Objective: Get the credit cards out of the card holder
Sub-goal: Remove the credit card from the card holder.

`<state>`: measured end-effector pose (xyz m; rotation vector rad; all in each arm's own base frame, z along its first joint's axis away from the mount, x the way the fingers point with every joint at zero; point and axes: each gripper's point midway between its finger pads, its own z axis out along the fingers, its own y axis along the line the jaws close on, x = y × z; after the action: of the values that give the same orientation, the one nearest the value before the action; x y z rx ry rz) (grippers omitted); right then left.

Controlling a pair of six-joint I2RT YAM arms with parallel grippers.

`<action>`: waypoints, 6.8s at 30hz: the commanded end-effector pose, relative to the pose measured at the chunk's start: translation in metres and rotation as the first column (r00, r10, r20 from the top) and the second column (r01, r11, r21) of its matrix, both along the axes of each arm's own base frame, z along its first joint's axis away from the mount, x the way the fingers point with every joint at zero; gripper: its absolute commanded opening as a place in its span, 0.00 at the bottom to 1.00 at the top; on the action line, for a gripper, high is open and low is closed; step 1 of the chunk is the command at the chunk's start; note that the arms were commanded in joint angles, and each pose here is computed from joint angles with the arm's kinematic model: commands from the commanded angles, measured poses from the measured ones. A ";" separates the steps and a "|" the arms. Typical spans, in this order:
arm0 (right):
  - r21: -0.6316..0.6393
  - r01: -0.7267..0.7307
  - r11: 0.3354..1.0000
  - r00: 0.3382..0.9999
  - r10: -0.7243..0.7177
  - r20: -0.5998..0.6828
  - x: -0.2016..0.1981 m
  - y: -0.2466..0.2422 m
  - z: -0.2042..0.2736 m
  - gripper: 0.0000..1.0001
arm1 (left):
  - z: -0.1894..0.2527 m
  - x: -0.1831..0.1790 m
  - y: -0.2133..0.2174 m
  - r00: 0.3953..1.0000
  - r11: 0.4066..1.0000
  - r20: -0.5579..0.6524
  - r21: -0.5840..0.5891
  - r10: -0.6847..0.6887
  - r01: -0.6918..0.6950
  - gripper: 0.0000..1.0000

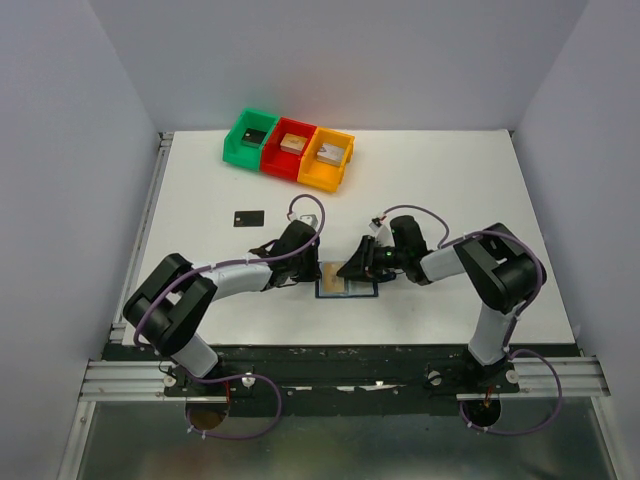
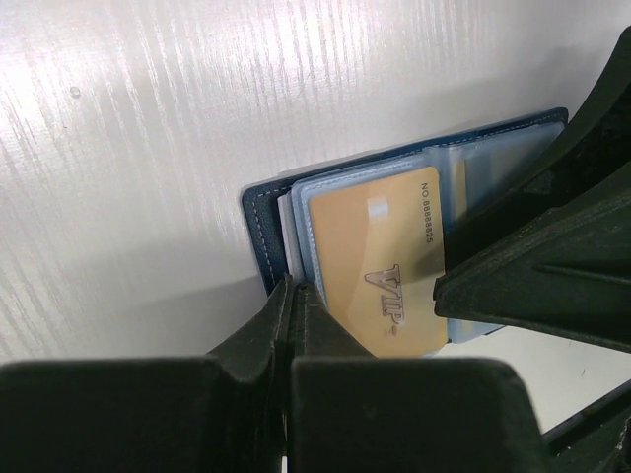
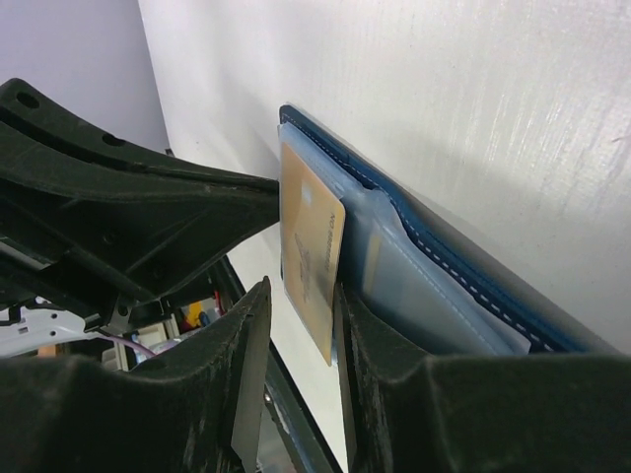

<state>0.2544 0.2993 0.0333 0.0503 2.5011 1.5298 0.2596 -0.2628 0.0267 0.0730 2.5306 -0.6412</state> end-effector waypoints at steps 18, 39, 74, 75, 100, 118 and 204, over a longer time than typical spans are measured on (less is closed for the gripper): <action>0.085 -0.046 0.995 0.999 0.046 -0.008 0.003 0.018 0.006 0.40 | -0.021 -0.019 -0.007 0.996 0.998 -0.069 -0.030 -0.053 0.051 0.00; -0.030 -0.068 0.997 0.997 0.069 0.028 -0.004 0.011 0.007 0.38 | -0.024 -0.019 0.001 0.997 1.000 -0.079 0.008 -0.012 0.012 0.00; -0.060 -0.032 0.998 0.997 0.037 0.073 -0.003 -0.011 0.019 0.35 | -0.032 -0.017 0.009 0.995 0.999 -0.101 0.027 0.026 -0.024 0.00; -0.061 -0.030 0.998 0.997 0.035 0.075 -0.002 -0.011 0.019 0.34 | -0.032 -0.017 0.009 0.994 0.999 -0.101 0.027 0.028 -0.026 0.00; -0.075 0.013 0.997 0.997 -0.007 0.082 0.000 -0.027 0.020 0.25 | -0.033 -0.022 0.017 0.993 0.998 -0.110 0.048 0.045 -0.040 0.00; -0.096 0.042 0.994 0.996 -0.033 0.087 0.002 -0.040 0.019 0.15 | -0.028 -0.023 0.019 0.995 0.998 -0.091 0.044 0.046 -0.042 0.00; -0.231 -0.559 0.796 0.651 0.594 0.473 -0.116 0.001 0.207 0.48 | 0.231 -0.125 -0.019 0.609 0.424 0.622 -0.439 -0.492 0.792 0.00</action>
<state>0.1267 0.3021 0.2362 -1.2055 2.1222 1.4928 0.1292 -0.2816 0.2506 0.9136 1.6474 -1.6995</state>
